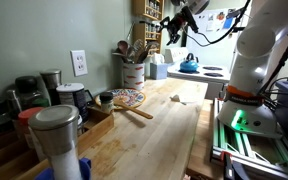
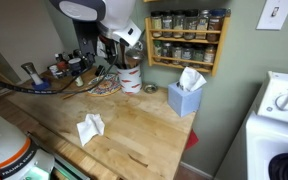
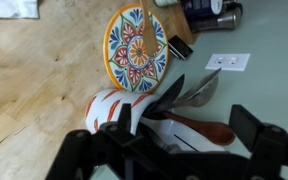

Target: Remove the silver and wooden ladle from the white container and put it on the counter

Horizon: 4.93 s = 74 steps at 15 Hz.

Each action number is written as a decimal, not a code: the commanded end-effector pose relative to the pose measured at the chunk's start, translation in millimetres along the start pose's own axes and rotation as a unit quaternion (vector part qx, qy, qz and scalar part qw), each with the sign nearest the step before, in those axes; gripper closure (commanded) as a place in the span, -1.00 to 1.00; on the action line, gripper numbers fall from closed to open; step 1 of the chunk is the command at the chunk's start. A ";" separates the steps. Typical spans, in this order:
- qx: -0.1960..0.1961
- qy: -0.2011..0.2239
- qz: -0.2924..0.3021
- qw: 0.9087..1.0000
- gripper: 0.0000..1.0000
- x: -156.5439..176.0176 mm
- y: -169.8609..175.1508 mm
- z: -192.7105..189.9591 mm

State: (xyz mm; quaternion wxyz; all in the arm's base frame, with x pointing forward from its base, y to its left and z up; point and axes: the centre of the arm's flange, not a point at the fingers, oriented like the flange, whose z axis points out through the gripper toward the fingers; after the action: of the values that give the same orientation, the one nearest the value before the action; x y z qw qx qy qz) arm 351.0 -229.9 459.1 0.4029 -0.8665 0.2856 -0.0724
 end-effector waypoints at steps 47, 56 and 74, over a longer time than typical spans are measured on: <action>0.427 0.130 0.004 0.895 -1.00 62.2 68.0 34.8; 0.420 0.133 -0.021 0.897 0.60 62.3 61.5 37.4; 0.464 0.118 -0.123 0.869 0.96 29.2 -3.6 -9.6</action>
State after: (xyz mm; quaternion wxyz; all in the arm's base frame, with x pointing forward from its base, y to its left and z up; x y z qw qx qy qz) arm 384.4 -258.3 446.1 0.6969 -0.6056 0.1726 -0.3432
